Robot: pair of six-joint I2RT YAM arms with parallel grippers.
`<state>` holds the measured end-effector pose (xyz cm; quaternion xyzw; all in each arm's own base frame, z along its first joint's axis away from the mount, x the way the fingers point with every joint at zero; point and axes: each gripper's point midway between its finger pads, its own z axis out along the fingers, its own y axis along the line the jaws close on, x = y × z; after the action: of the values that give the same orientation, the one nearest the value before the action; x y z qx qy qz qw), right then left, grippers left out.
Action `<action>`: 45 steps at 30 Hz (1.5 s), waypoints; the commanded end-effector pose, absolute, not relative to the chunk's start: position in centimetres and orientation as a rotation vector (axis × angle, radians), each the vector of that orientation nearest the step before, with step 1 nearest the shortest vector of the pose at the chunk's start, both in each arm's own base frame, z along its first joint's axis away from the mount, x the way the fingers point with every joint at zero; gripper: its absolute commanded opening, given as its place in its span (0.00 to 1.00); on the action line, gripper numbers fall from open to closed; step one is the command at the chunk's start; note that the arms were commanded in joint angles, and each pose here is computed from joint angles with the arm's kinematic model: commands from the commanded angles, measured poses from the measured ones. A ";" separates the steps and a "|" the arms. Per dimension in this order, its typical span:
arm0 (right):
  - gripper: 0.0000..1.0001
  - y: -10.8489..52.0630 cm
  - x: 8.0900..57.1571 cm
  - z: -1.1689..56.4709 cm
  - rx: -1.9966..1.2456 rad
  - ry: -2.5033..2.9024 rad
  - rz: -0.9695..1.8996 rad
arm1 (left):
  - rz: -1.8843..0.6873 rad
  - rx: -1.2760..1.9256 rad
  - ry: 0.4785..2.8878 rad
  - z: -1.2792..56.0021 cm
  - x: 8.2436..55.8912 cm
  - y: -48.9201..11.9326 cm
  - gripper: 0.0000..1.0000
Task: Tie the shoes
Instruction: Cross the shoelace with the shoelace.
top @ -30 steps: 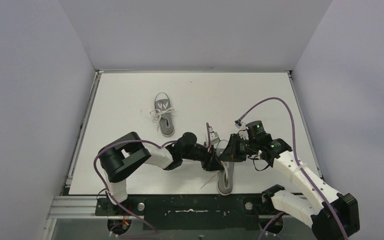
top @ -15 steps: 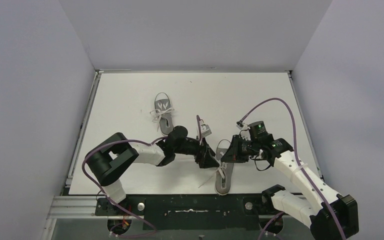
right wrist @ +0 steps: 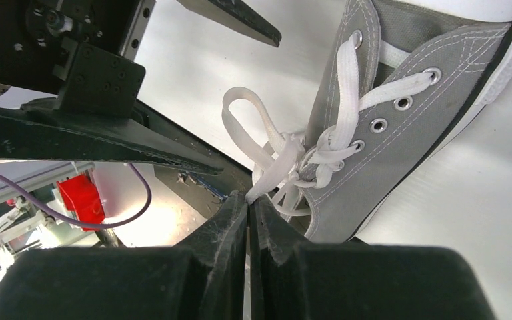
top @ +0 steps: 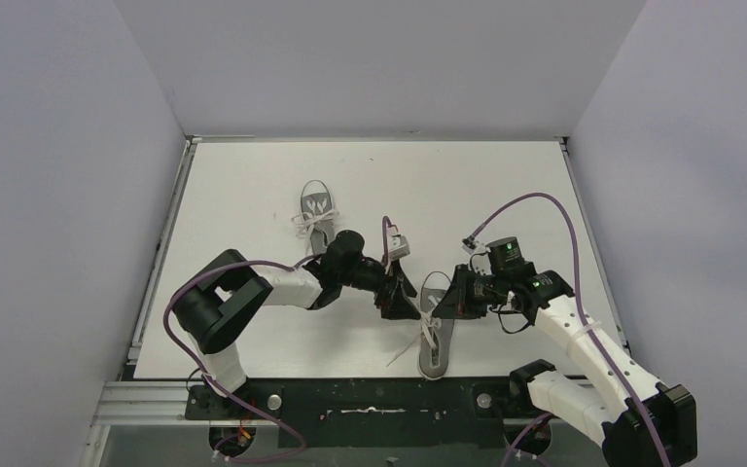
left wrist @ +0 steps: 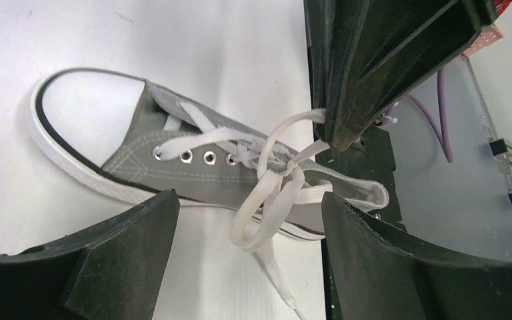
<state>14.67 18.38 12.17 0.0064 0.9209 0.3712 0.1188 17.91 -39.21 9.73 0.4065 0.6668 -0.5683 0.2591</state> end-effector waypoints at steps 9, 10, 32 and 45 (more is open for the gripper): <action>0.00 18.8 16.2 13.6 -0.031 2.639 1.135 | -1.712 1.308 1.379 13.0 17.1 -41.1 0.73; 0.00 18.8 16.3 13.6 -0.032 2.638 1.135 | -1.716 1.320 1.370 12.7 16.9 -40.9 0.71; 0.01 18.8 16.7 14.3 -0.035 2.624 1.168 | -1.223 1.476 1.265 9.3 17.3 -40.9 0.70; 0.00 18.7 16.5 14.1 -0.049 2.631 1.167 | -1.358 1.401 1.298 11.6 16.5 -42.2 0.55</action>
<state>15.53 18.22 12.39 0.0025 0.9168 0.3850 0.1060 16.04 -40.75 7.39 0.5720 0.5370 -0.5030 0.3627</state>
